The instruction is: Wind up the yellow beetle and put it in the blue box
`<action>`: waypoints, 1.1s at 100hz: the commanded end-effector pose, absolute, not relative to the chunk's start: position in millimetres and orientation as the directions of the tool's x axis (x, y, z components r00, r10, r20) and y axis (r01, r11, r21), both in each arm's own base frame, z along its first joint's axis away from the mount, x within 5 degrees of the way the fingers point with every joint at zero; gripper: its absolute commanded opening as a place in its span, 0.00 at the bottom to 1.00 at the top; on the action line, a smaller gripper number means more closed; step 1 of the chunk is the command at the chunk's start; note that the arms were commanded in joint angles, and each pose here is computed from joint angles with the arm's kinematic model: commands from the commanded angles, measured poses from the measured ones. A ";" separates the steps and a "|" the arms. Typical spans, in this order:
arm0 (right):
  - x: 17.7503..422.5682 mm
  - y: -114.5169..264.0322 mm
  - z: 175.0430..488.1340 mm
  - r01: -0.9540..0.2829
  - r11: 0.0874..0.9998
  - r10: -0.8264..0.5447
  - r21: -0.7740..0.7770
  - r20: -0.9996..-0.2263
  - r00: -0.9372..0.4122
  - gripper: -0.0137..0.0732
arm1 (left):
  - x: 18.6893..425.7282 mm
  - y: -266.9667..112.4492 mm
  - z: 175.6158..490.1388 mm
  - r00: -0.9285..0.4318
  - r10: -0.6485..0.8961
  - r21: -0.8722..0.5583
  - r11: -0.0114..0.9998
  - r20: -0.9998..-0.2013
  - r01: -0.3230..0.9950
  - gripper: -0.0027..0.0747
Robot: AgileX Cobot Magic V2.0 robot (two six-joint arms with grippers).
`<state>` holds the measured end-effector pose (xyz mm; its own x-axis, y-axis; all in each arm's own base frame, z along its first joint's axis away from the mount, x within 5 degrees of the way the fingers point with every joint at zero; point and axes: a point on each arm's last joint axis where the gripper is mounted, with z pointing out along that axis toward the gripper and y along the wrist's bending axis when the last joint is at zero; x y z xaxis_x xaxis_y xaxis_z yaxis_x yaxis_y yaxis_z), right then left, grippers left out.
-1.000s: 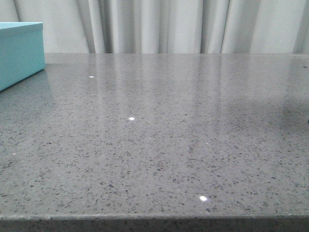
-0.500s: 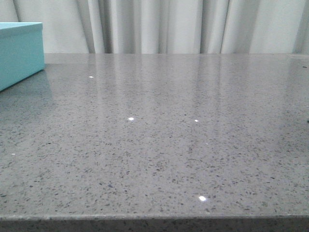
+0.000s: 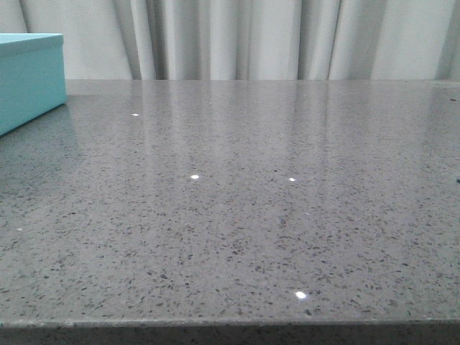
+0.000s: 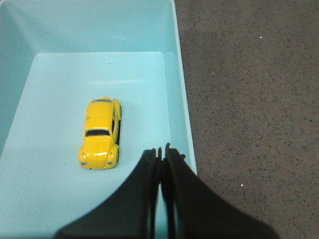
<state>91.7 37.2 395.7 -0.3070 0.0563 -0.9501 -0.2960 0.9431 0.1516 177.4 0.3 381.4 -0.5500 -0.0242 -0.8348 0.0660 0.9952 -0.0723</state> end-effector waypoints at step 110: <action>38.5 -2.8 345.1 -0.372 0.925 0.080 0.070 -0.997 0.012 0.08 | 64.9 -7.9 297.6 -0.239 -0.092 -0.104 0.994 -0.967 0.041 0.01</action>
<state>39.5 -3.8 332.5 -0.0725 0.0879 -0.9935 -0.3500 0.9305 0.1079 62.8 -8.8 282.8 -0.3271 -0.0682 -0.9425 0.0481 0.9949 -0.0886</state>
